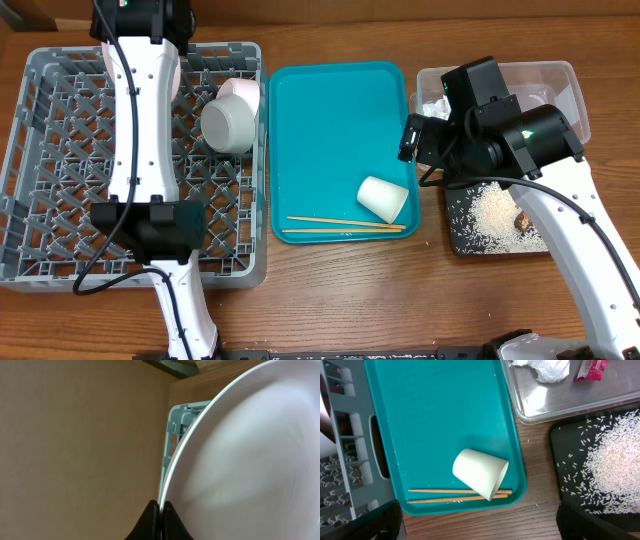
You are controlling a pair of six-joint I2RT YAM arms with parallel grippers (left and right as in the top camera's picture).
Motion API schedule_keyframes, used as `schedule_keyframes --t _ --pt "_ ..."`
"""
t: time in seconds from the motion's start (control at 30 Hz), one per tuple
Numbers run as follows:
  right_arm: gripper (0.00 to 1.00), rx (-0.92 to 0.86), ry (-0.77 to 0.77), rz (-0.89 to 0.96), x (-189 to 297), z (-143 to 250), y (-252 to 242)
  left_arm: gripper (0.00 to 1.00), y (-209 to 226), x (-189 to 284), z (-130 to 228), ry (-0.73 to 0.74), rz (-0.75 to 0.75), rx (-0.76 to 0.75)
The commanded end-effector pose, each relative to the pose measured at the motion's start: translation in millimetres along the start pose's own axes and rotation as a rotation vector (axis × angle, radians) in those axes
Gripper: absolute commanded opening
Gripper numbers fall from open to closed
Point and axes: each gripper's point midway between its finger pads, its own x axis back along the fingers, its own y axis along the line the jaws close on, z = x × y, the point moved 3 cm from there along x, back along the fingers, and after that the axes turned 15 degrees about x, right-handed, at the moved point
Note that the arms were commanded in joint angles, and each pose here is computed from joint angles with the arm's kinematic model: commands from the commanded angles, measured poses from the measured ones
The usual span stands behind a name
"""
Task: Sort waste into correct bins and load items into the dishwasher
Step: 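Lower the white plate upright into the rack beside the pink plate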
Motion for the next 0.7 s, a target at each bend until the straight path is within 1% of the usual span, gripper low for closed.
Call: schedule_keyframes --t 0.0,0.1,0.2,0.67 --pt "1.0 0.002 -0.02 0.002 3 -3 1 0.04 -3 -5 -3 -0.006 0.021 -0.042" --pt "1.0 0.002 -0.02 0.002 3 -3 1 0.04 -7 -8 0 0.004 0.045 -0.05" --pt "1.0 0.002 -0.02 0.002 3 -3 1 0.04 -12 -9 3 0.017 0.073 -0.011" --pt "1.0 0.002 -0.02 0.002 3 -3 1 0.04 -35 -31 24 0.099 0.032 0.016"
